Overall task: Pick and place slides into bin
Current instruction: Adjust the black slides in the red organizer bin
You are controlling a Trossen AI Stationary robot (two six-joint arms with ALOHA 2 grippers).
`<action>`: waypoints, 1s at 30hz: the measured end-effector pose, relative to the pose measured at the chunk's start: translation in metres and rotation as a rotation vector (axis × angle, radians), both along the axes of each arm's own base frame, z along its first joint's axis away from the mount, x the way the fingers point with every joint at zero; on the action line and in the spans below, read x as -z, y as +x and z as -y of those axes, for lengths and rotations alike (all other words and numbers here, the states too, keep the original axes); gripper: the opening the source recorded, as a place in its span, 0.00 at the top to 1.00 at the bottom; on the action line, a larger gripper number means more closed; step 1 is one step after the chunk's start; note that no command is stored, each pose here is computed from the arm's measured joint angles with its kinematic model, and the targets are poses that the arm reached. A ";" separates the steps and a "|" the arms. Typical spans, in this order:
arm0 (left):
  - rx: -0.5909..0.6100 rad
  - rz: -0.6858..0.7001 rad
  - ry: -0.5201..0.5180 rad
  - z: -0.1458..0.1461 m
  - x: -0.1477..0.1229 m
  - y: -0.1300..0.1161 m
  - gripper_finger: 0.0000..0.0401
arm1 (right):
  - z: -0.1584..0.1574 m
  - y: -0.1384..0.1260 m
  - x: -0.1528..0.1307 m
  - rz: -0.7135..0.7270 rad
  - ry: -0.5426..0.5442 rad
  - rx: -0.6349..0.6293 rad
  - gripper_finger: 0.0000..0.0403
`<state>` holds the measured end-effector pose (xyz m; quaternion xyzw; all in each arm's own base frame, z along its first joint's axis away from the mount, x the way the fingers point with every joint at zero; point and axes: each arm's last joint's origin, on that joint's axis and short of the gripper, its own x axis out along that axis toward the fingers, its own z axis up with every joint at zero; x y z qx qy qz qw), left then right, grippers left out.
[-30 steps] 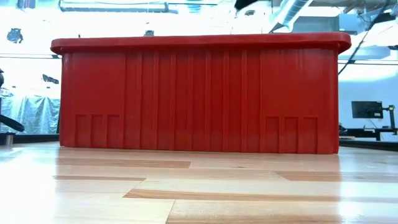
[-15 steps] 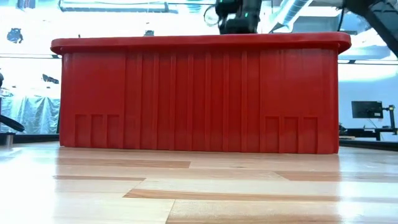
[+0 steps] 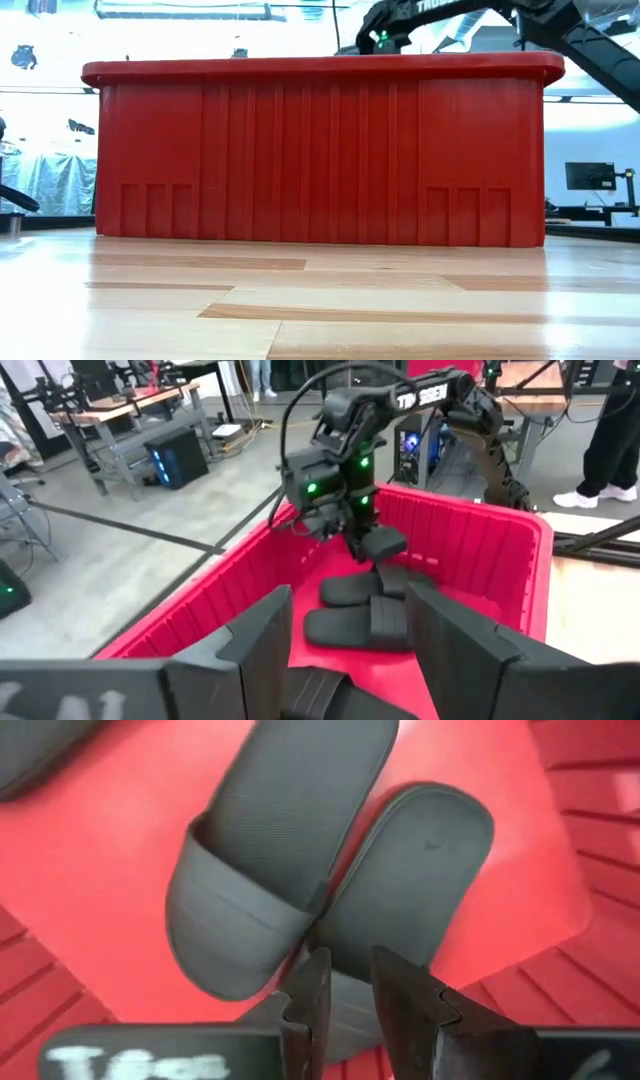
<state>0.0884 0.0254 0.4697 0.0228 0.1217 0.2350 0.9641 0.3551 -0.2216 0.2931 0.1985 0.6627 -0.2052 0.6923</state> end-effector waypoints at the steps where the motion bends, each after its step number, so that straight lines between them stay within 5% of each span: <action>1: 0.000 -0.001 0.000 0.000 0.000 0.000 0.53 | 0.001 0.002 0.005 -0.011 0.006 0.009 0.83; 12: -0.031 0.019 0.015 -0.001 -0.002 -0.001 0.53 | 0.002 0.023 0.053 -0.137 0.019 0.026 0.83; 30: -0.032 0.016 0.021 -0.001 -0.002 -0.001 0.53 | -0.040 0.041 0.067 -0.206 0.020 -0.178 0.83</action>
